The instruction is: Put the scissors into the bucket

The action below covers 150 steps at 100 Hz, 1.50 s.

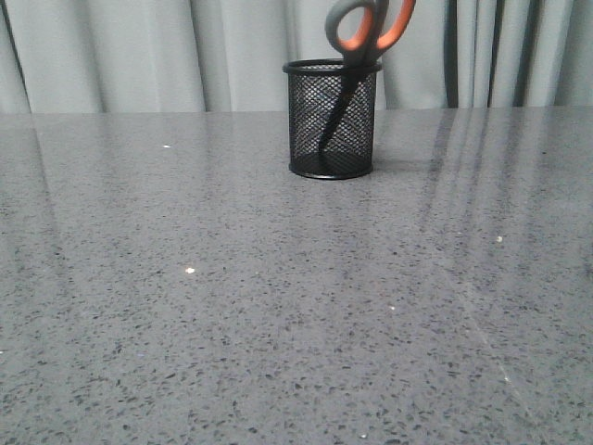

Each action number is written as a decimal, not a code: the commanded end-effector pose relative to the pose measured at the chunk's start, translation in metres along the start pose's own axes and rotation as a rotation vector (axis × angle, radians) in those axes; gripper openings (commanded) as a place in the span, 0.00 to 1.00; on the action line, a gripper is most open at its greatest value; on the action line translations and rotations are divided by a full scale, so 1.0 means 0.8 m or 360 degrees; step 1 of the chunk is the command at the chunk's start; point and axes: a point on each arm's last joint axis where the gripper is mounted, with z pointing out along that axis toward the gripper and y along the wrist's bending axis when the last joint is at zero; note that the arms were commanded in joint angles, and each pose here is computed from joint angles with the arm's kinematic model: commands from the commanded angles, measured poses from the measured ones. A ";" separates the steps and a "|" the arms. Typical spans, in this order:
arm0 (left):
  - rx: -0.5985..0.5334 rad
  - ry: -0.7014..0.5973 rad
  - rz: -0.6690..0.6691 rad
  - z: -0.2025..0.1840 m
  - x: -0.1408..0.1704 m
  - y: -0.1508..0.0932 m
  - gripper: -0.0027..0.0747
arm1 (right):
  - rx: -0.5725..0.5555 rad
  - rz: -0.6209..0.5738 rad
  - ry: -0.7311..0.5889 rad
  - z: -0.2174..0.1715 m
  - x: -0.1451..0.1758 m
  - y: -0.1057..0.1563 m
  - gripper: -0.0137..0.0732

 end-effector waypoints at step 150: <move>-0.0007 -0.0032 -0.0012 0.003 0.010 -0.001 0.01 | 0.0688 0.0024 0.0253 -0.053 0.178 -0.008 0.08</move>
